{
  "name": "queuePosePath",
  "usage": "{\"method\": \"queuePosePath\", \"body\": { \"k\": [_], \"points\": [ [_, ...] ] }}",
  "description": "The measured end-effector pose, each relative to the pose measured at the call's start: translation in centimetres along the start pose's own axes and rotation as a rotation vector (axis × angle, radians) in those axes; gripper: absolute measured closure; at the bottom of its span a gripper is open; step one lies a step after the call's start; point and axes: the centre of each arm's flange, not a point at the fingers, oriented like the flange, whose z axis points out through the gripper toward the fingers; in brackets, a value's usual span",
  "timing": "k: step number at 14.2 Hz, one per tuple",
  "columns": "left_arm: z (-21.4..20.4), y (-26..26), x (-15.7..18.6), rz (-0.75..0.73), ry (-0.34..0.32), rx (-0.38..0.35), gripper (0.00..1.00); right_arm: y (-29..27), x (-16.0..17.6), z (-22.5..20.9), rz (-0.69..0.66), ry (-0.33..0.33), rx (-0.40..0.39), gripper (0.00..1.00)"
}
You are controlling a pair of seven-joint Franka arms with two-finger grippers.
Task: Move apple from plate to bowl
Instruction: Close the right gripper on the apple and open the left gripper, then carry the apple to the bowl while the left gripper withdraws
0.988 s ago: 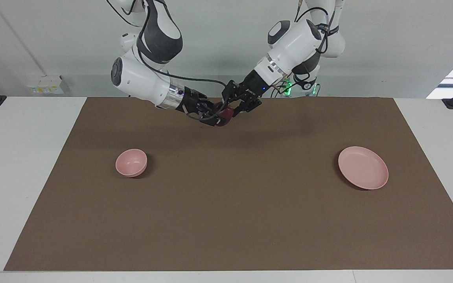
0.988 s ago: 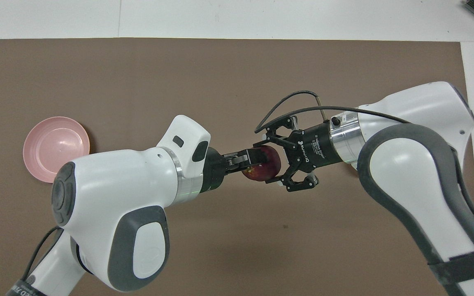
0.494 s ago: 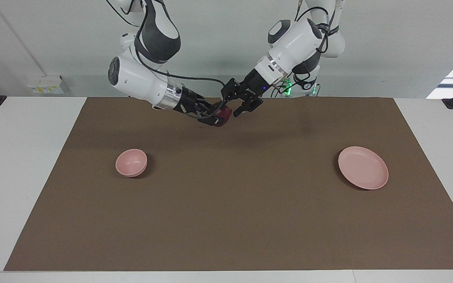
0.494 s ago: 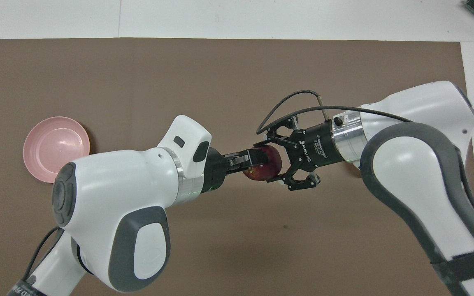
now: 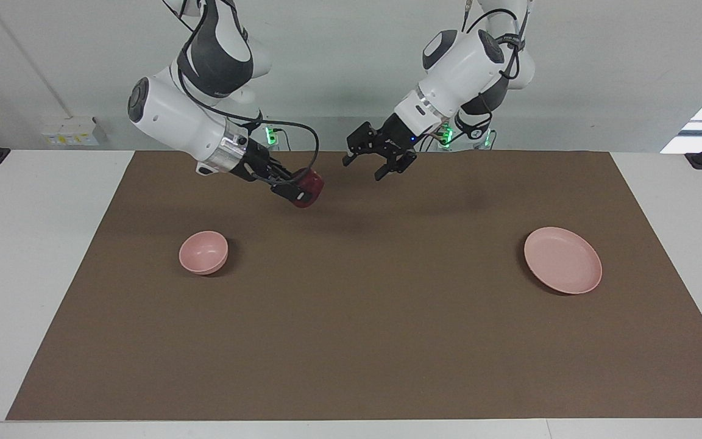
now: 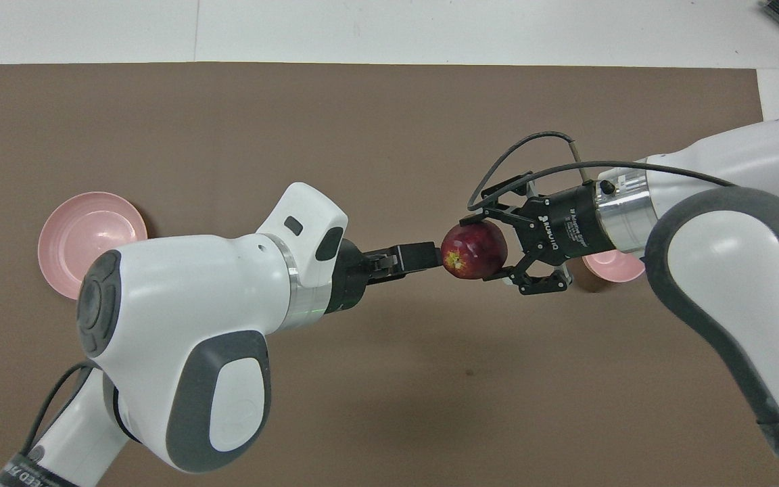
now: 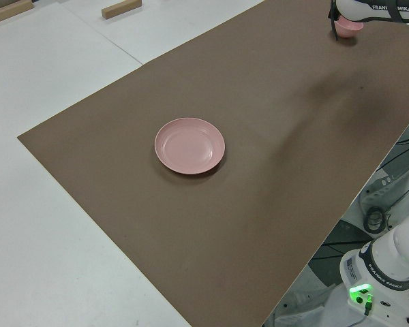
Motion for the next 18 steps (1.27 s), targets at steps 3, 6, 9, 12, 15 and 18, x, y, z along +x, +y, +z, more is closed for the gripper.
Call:
{"method": "queuePosePath", "body": {
  "k": [3,6,9,12,15,18],
  "points": [
    [-1.6,-5.1,2.1,0.042,-0.042,0.224,0.00,0.9,1.1,0.0,-0.185,0.088,-0.097,0.22],
    [-3.7,-9.0,4.0,0.135,-0.011,0.436,0.00,3.2,4.3,-0.4,-0.412,0.166,-0.227,0.22],
    [-6.5,-11.5,5.9,0.206,0.014,0.533,0.00,4.9,8.0,-0.1,-0.631,0.251,-0.361,0.22],
    [-11.4,-11.8,7.4,0.226,0.042,0.596,0.00,6.2,11.4,1.0,-0.773,0.310,-0.450,0.22],
    [-17.2,-10.7,7.5,0.248,0.035,0.619,0.00,7.8,14.8,1.3,-0.865,0.328,-0.496,0.22],
    [-22.4,-9.7,6.7,0.269,0.012,0.627,0.00,9.0,16.1,1.5,-0.904,0.308,-0.510,0.22]
  ]
}}
